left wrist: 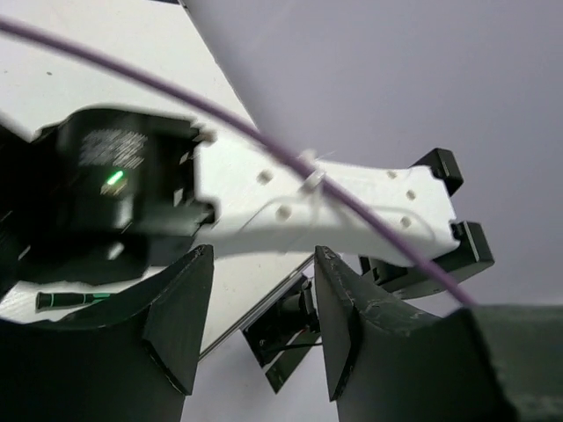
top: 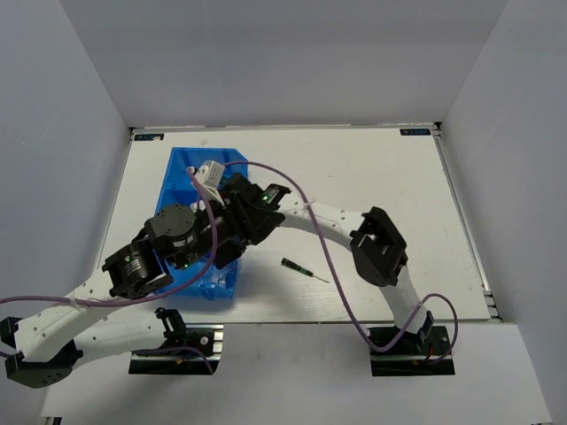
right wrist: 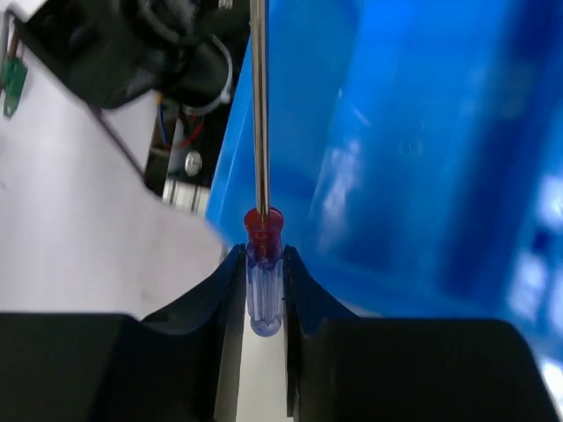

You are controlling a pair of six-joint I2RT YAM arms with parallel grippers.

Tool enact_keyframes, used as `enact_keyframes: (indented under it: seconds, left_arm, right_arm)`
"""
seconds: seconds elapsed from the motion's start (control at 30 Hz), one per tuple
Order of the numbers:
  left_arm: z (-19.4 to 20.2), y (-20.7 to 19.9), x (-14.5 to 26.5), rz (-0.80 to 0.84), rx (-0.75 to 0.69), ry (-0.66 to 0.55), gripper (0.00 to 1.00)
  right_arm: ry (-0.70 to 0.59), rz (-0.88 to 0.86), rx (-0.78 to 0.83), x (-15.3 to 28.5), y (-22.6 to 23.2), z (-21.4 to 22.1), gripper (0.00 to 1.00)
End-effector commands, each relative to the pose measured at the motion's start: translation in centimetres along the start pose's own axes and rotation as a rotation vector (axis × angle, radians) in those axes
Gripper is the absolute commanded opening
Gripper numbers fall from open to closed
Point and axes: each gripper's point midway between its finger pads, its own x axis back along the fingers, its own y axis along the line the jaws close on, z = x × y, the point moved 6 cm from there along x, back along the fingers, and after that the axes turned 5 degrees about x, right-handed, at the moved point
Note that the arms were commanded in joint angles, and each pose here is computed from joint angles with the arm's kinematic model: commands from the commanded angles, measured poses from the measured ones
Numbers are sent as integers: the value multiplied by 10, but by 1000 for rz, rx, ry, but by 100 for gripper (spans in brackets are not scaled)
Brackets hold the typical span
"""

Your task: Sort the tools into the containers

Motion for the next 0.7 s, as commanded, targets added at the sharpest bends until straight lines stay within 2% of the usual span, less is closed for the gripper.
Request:
enact_keyframes:
  seconds: [0.0, 0.1, 0.17, 0.2, 0.23, 0.3, 0.33, 0.4, 0.53, 0.57, 0.63, 0.67]
  left_arm:
    - [1, -5, 2, 40, -28, 12, 60]
    - [-5, -8, 10, 55, -24, -2, 60]
    - [-6, -7, 17, 61, -23, -8, 60]
    - [-8, -7, 20, 62, -20, -21, 60]
    - [-9, -4, 25, 56, -20, -30, 60]
    - [-10, -2, 27, 44, -11, -38, 60]
    - [-10, -1, 32, 40, 2, -34, 60]
    - [-7, 4, 32, 8, -5, -22, 60]
    - [-8, 6, 37, -8, 1, -20, 56]
    - [-8, 6, 37, -9, 1, -20, 47]
    - [-10, 6, 44, 0, 13, -28, 34]
    - [-9, 7, 44, -6, 22, -22, 24]
  right_arm:
    - [-95, 50, 14, -21, -11, -34, 0]
    - [-121, 64, -15, -32, -11, -42, 0]
    - [-119, 97, -41, -39, -12, -42, 8]
    - [-120, 103, -46, -42, -14, -41, 13]
    - [-129, 122, -35, -42, -18, -43, 28]
    - [-139, 139, -56, -41, -23, -45, 39]
    - [-137, 156, -56, -40, -25, -46, 51]
    - [-146, 175, -48, -31, -27, -49, 56]
    - [-176, 205, -48, -2, -26, -56, 56]
    - [-189, 231, -58, 12, -34, -55, 55]
    - [-196, 265, -78, 32, -35, -52, 45]
    - [-182, 307, -106, 40, -39, -46, 25]
